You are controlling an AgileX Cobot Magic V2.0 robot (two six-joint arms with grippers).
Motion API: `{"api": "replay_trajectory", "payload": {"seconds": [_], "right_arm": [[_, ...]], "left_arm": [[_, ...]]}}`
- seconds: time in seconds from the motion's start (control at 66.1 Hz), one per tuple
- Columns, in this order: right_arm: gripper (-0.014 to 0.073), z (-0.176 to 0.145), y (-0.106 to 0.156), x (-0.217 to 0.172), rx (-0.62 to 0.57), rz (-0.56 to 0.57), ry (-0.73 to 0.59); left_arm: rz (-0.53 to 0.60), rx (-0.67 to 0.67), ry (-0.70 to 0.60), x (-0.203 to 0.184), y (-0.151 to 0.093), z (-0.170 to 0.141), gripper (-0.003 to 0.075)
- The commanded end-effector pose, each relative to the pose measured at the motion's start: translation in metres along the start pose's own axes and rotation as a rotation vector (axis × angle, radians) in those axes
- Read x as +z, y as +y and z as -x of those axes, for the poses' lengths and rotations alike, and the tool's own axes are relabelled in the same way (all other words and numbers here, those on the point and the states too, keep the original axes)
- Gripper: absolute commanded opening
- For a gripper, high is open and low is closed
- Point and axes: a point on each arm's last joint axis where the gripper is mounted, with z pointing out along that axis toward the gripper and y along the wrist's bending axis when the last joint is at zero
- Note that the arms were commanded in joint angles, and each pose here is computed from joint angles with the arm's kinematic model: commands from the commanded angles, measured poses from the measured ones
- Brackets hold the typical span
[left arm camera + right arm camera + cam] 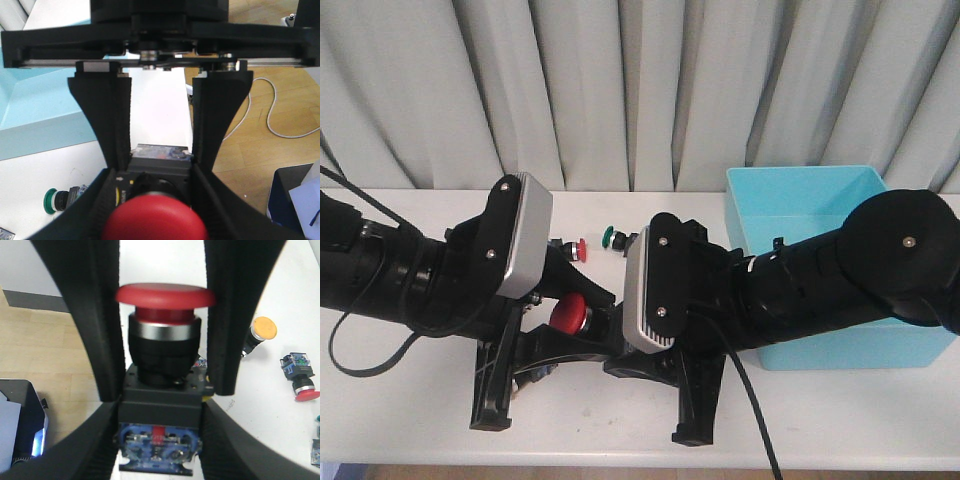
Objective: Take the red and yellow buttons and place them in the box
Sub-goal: 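Bring the red button toward the right gripper and grasp it there, then release the left gripper and carry the red button over the box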
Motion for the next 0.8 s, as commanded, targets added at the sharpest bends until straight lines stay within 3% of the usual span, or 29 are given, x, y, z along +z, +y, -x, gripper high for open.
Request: {"api": "replay_trajectory", "payload": {"seconds": [0.0,0.197,0.469,0.575,0.787], "right_arm": [[0.0214,0.015,-0.006,-0.015,-0.011,-0.064,-0.064],[0.0216,0.015,-0.006,-0.015,-0.009,-0.064,-0.064],[0.0216,0.015,-0.006,-0.015,-0.004,-0.064,-0.064],[0.0216,0.016,-0.006,-0.015,-0.007,-0.066,-0.063],[0.0216,0.014,-0.010,-0.027,-0.004,-0.144,-0.015]], "left_arm": [[0.035,-0.014,-0.081,-0.008,0.002,0.018,0.0192],[0.034,-0.014,-0.082,-0.008,0.002,0.018,0.0239],[0.049,-0.104,-0.083,-0.010,0.003,0.019,0.0547],[0.053,-0.121,-0.074,-0.011,0.005,0.021,0.0622],[0.081,-0.135,0.047,-0.017,0.011,0.019,0.0628]]}}
